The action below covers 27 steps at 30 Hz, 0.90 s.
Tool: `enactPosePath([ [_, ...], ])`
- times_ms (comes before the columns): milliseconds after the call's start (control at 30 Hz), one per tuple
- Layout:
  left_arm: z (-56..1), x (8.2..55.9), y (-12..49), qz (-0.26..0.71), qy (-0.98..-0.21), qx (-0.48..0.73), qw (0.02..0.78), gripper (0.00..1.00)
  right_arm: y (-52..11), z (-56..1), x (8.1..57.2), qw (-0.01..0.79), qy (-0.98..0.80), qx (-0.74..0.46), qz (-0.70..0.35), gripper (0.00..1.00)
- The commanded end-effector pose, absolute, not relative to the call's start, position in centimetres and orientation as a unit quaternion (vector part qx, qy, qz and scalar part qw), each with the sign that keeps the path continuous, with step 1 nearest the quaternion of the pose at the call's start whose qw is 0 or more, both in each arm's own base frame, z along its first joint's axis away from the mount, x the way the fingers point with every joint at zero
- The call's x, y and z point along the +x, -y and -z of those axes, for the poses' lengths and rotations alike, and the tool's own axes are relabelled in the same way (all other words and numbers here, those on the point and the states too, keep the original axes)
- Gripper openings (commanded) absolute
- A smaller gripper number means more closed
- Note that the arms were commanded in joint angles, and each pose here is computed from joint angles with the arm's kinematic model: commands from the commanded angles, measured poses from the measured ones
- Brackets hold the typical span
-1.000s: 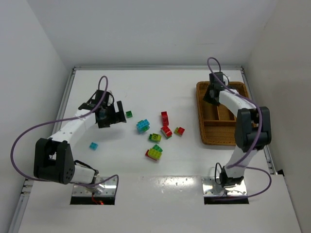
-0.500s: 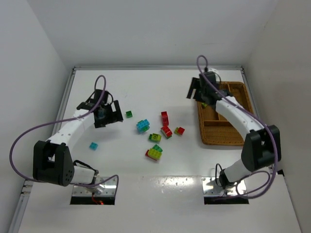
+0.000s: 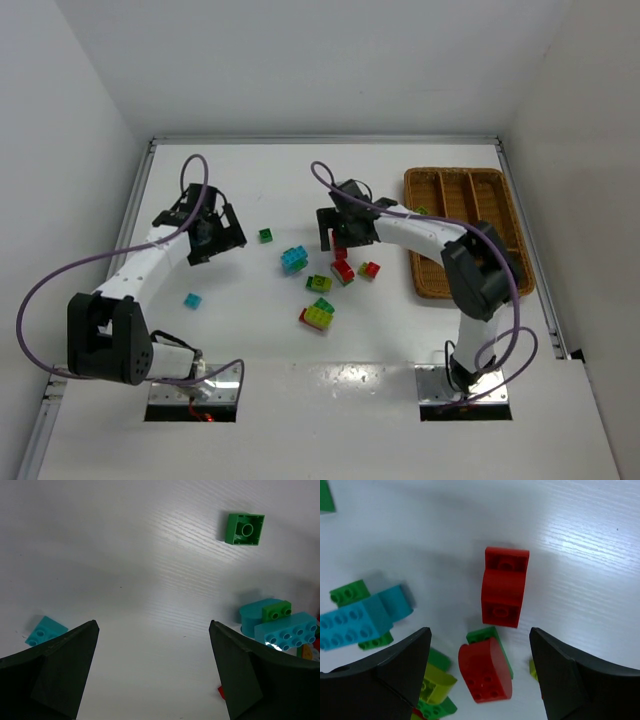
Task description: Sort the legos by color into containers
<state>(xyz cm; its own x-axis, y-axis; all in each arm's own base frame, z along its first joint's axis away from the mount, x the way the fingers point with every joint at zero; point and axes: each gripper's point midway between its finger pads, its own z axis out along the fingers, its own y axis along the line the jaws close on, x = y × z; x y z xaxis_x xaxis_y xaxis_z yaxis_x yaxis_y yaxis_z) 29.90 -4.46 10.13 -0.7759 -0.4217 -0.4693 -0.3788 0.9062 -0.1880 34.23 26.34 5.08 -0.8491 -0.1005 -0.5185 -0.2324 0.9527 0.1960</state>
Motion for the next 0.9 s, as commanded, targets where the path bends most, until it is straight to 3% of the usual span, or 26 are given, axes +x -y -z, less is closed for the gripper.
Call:
enactPosePath([
  [0,-11.9,30.3,4.0,0.044,-0.93,-0.228,0.284,0.99,-27.4,-5.3,36.2,0.272,-0.952,-0.074,-0.123,0.79],
  [67,-11.9,30.3,4.0,0.044,-0.93,-0.228,0.284,0.99,-27.2,-4.4,36.2,0.266,-0.954,-0.073,-0.113,0.68],
  [233,-11.9,30.3,4.1,0.047,-0.932,-0.223,0.282,0.99,-26.9,-3.0,36.7,0.268,-0.956,-0.064,-0.096,0.58],
  [400,-12.3,30.4,5.1,0.083,-0.934,-0.21,0.275,0.99,-26.1,-3.0,37.0,0.284,-0.953,-0.056,-0.092,0.3],
  [467,-12.8,30.6,5.4,0.098,-0.936,-0.194,0.277,0.99,-25.7,-3.8,37.3,0.293,-0.949,-0.061,-0.098,0.24],
  [567,-14.9,31.7,7.5,0.157,-0.931,-0.133,0.302,0.99,-25.4,-6.2,36.9,0.301,-0.941,-0.081,-0.13,0.23],
  [700,-19.2,32.4,12.8,0.31,-0.886,-0.016,0.345,0.99,-27.0,-11.6,35.3,0.306,-0.9,-0.133,-0.28,0.23],
  [867,-22.5,29.0,18.0,0.487,-0.8,0.119,0.329,0.99,-27.9,-16.3,29.9,0.266,-0.835,-0.188,-0.444,0.23],
])
